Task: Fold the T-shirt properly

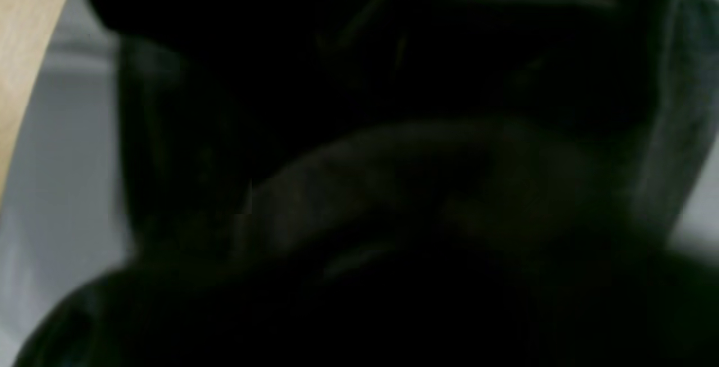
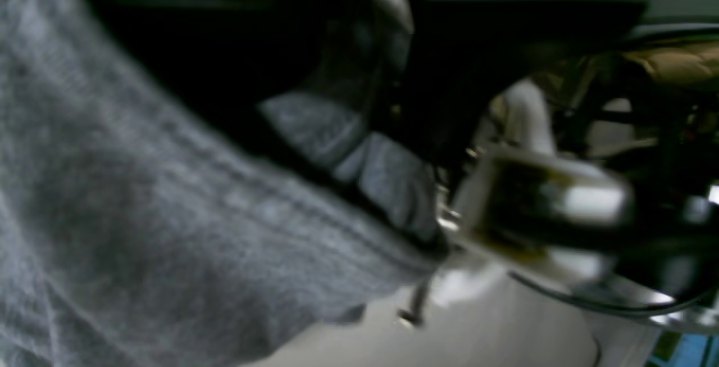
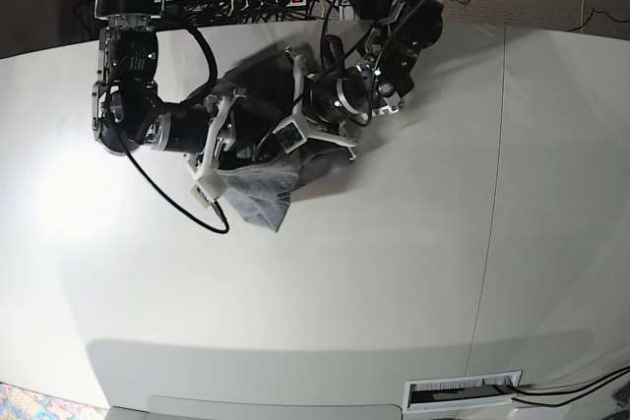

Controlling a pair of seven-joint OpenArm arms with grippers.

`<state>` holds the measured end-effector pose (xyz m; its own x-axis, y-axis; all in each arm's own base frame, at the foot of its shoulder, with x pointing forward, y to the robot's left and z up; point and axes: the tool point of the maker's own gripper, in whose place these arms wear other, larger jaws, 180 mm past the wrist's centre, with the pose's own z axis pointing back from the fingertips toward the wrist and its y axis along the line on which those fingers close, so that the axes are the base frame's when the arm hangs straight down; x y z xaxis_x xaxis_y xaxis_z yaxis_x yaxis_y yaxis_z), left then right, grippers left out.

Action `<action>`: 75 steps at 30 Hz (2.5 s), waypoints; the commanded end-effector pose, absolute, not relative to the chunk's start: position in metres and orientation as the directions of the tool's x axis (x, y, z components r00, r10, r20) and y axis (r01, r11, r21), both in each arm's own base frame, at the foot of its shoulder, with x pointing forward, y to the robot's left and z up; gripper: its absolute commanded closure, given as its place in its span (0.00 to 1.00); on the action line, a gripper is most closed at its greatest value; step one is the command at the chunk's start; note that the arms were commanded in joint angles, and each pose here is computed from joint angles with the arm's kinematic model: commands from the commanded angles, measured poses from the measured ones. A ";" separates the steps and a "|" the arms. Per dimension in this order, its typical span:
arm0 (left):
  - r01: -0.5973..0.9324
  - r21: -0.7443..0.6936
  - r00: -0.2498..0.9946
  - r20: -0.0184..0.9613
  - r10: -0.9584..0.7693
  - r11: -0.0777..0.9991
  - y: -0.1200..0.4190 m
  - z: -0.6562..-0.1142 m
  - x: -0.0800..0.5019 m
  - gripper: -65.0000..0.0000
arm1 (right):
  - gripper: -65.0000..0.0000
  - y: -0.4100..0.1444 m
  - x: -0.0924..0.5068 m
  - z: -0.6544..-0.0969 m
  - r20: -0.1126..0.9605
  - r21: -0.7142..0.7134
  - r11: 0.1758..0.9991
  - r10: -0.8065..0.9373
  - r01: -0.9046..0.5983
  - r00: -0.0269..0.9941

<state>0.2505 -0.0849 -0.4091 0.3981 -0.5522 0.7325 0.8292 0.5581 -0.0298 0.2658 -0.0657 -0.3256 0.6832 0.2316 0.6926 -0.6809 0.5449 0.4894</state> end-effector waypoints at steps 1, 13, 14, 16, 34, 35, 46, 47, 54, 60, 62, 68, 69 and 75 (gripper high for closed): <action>0.806 0.058 0.442 0.602 -0.665 0.589 -0.049 -0.430 0.249 1.00 | 1.00 -0.065 0.274 -0.311 0.731 0.471 0.533 0.210 -0.703 0.649; 0.744 0.178 0.418 0.629 -0.656 0.645 -0.029 -0.389 0.257 1.00 | 1.00 -0.073 0.289 -0.314 0.756 0.407 0.600 0.201 -0.688 0.623; 0.742 0.178 0.414 0.636 -0.651 0.646 -0.030 -0.386 0.255 1.00 | 1.00 -0.073 0.290 -0.314 0.760 0.401 0.606 0.200 -0.688 0.619; 0.740 0.177 0.406 0.652 -0.640 0.649 -0.031 -0.379 0.252 1.00 | 1.00 -0.074 0.292 -0.314 0.763 0.392 0.613 0.200 -0.686 0.614; 0.690 0.399 0.326 0.575 -0.751 0.604 0.049 -0.373 0.261 1.00 | 1.00 -0.056 0.300 -0.303 0.792 0.408 0.592 0.150 -0.695 0.592; 0.687 0.384 0.331 0.590 -0.736 0.617 0.051 -0.372 0.262 1.00 | 1.00 -0.053 0.301 -0.302 0.794 0.413 0.587 0.143 -0.696 0.591; 0.684 0.226 0.366 0.716 -0.595 0.693 0.047 -0.388 0.267 1.00 | 1.00 -0.008 0.300 -0.284 0.810 0.498 0.499 0.026 -0.710 0.586; 0.685 0.223 0.366 0.718 -0.593 0.693 0.048 -0.393 0.267 1.00 | 1.00 -0.004 0.301 -0.281 0.812 0.503 0.490 0.014 -0.712 0.584; 0.690 0.232 0.365 0.706 -0.607 0.685 0.054 -0.413 0.266 1.00 | 1.00 0.027 0.301 -0.265 0.813 0.547 0.428 -0.066 -0.719 0.579; 0.686 0.218 0.365 0.722 -0.587 0.694 0.052 -0.408 0.271 1.00 | 1.00 0.037 0.308 -0.268 0.823 0.528 0.466 -0.077 -0.710 0.563; 0.686 0.217 0.365 0.723 -0.586 0.695 0.052 -0.408 0.272 1.00 | 1.00 0.041 0.307 -0.271 0.829 0.510 0.475 -0.048 -0.717 0.557; 0.685 0.219 0.363 0.724 -0.586 0.695 0.052 -0.407 0.273 1.00 | 1.00 0.063 0.305 -0.279 0.838 0.493 0.464 -0.024 -0.736 0.546; 0.685 0.219 0.363 0.724 -0.586 0.695 0.052 -0.407 0.273 1.00 | 1.00 0.067 0.305 -0.282 0.837 0.494 0.462 -0.023 -0.736 0.547; 0.676 0.248 0.358 0.713 -0.603 0.694 0.056 -0.408 0.275 1.00 | 1.00 0.074 0.306 -0.288 0.832 0.509 0.457 -0.044 -0.730 0.553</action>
